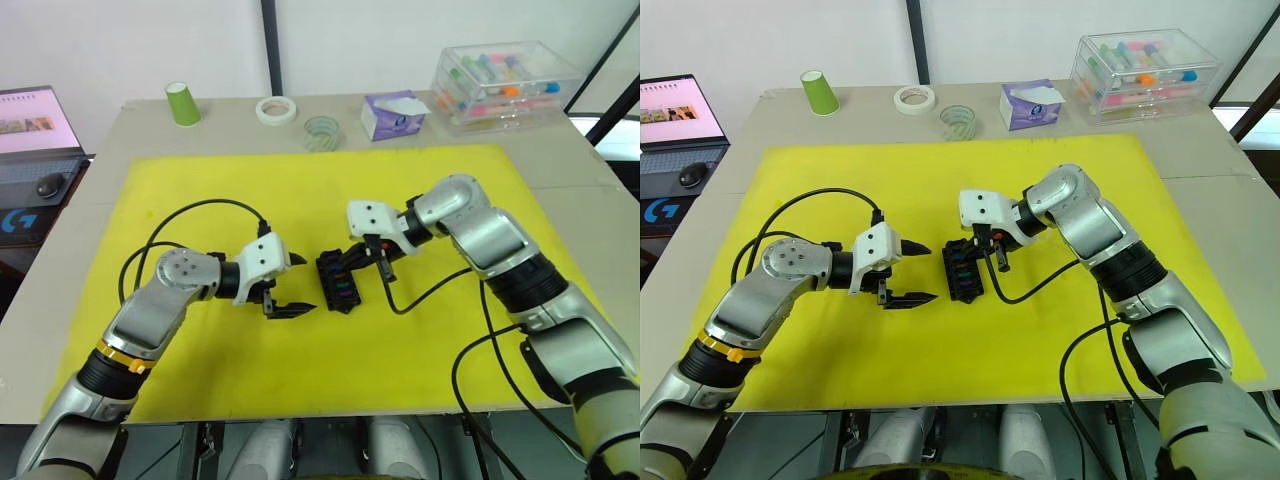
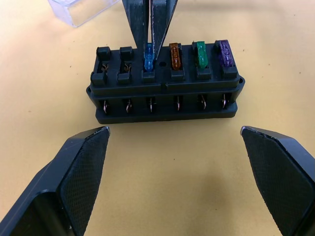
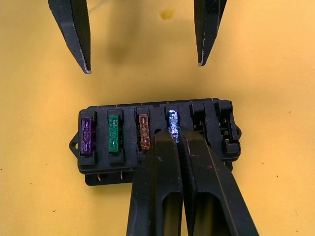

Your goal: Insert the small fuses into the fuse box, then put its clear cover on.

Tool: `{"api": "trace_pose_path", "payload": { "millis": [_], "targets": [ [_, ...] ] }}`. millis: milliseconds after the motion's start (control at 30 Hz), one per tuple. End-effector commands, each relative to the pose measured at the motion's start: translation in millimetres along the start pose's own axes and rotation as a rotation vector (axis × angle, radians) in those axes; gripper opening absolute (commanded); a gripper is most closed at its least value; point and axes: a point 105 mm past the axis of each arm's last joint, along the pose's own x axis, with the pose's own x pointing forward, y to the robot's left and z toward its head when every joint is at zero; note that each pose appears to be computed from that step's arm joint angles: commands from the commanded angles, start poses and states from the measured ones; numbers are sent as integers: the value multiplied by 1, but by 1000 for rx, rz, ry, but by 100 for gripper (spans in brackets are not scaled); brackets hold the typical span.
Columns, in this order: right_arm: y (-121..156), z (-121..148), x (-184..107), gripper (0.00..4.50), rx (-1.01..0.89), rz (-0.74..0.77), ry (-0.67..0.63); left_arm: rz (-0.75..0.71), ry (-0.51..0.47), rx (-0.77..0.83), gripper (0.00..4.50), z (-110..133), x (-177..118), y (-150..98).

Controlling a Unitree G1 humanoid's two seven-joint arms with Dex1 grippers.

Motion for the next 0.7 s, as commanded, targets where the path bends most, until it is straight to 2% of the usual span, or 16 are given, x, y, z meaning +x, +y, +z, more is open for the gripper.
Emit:
{"api": "trace_pose_path", "payload": {
  "millis": [33,667,700],
  "targets": [
    [-2,-5,1,0,20,-7,24,-4,-18,35,448,7,-1,0],
    [-6,7,-4,0,6,-27,-12,-2,-13,41,448,6,-1,0],
    [-6,7,-4,23,5,-27,-10,-2,-13,41,449,6,-1,-1]
  ]
}}
